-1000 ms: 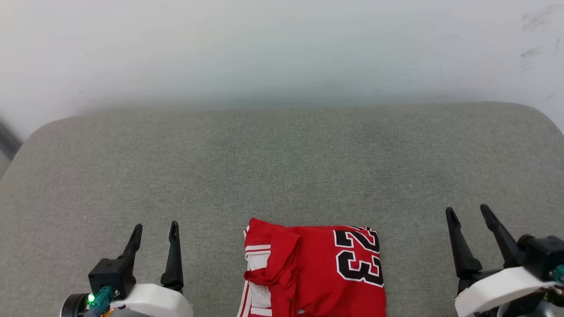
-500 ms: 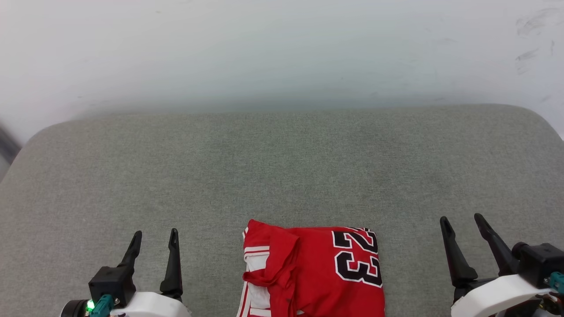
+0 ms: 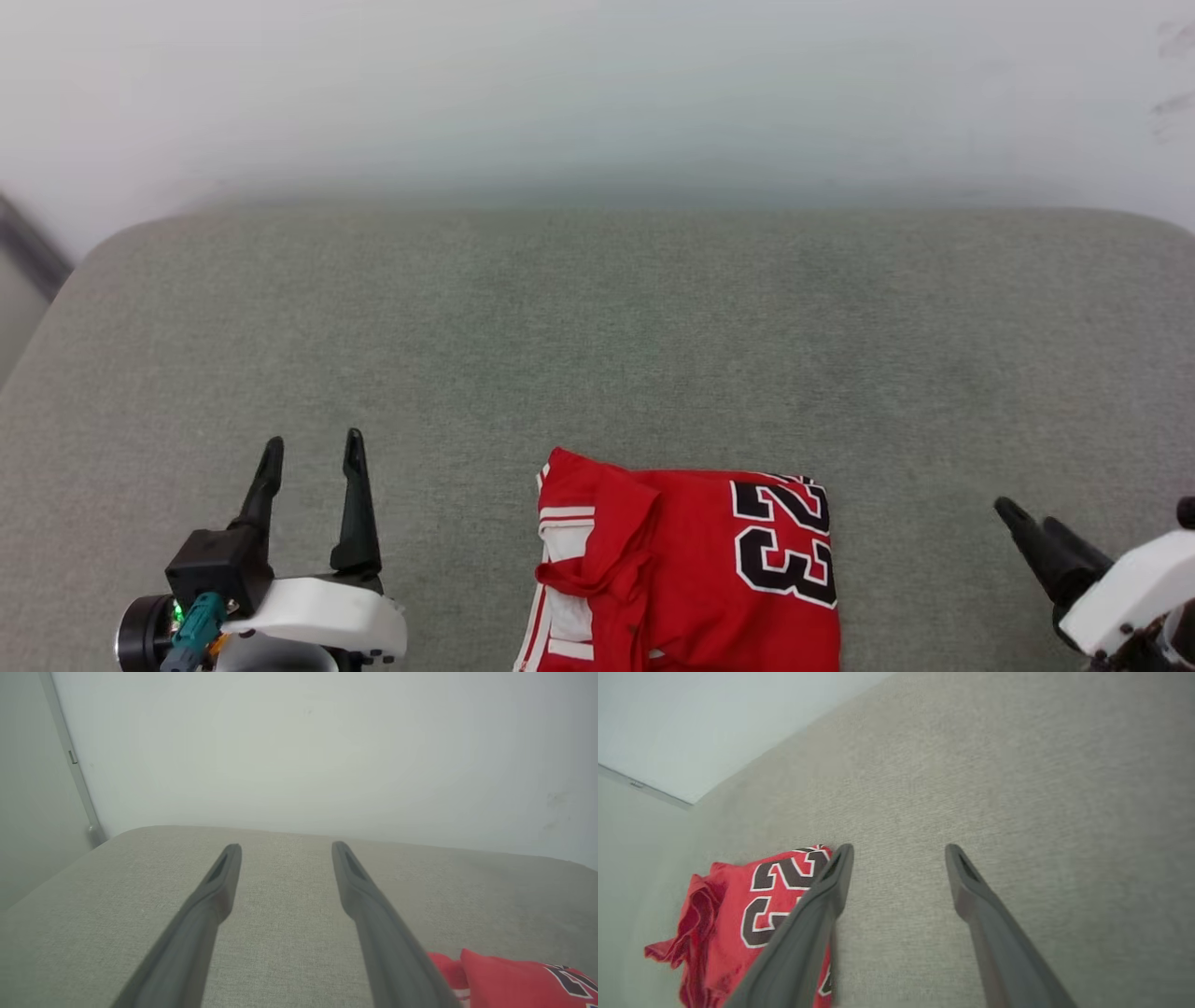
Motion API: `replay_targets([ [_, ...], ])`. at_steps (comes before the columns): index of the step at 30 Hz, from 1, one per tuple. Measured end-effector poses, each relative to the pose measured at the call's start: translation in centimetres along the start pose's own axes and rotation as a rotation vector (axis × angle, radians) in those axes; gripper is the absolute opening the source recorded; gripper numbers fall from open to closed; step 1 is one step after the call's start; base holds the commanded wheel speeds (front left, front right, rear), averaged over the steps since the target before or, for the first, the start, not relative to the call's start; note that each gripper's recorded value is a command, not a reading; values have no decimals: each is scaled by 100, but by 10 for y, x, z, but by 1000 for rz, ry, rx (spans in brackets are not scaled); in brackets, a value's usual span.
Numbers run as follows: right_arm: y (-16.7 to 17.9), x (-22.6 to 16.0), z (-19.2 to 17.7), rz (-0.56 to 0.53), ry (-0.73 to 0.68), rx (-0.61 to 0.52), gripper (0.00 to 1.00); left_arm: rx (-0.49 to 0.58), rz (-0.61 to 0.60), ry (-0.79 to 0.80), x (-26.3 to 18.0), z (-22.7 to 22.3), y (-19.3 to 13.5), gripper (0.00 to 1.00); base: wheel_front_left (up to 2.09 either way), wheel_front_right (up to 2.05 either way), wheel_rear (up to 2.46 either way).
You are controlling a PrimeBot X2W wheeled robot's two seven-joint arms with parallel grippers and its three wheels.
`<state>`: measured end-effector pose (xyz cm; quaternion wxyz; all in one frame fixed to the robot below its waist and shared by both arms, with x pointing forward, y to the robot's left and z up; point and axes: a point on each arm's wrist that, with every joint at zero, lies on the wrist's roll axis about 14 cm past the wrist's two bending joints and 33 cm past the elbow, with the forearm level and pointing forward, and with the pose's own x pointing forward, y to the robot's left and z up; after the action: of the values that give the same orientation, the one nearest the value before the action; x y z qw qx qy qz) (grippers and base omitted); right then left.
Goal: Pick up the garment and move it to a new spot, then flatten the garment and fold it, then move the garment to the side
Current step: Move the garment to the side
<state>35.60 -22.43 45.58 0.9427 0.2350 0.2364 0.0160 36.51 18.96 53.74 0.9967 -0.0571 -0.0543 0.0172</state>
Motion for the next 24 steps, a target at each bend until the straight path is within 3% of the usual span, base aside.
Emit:
replay_targets([
  [5,12,20,-37,82,258,219,100,-4,15,-7,3,-1,5,100,0,0,0],
  [9,38,31,-78,154,468,311,100,-4,18,-23,8,2,6,100,0,0,0],
  [18,82,52,-122,263,662,437,100,12,65,15,11,-13,23,100,0,0,0],
  [19,85,53,-123,268,667,439,45,15,67,17,11,-14,24,100,0,0,0],
  [20,88,54,-124,276,668,437,7,16,69,20,10,-15,25,100,0,0,0],
  [21,91,55,-123,284,669,431,0,15,67,21,10,-16,24,100,0,0,0],
  [24,100,53,-121,308,658,400,0,16,65,16,9,-14,23,100,0,0,0],
])
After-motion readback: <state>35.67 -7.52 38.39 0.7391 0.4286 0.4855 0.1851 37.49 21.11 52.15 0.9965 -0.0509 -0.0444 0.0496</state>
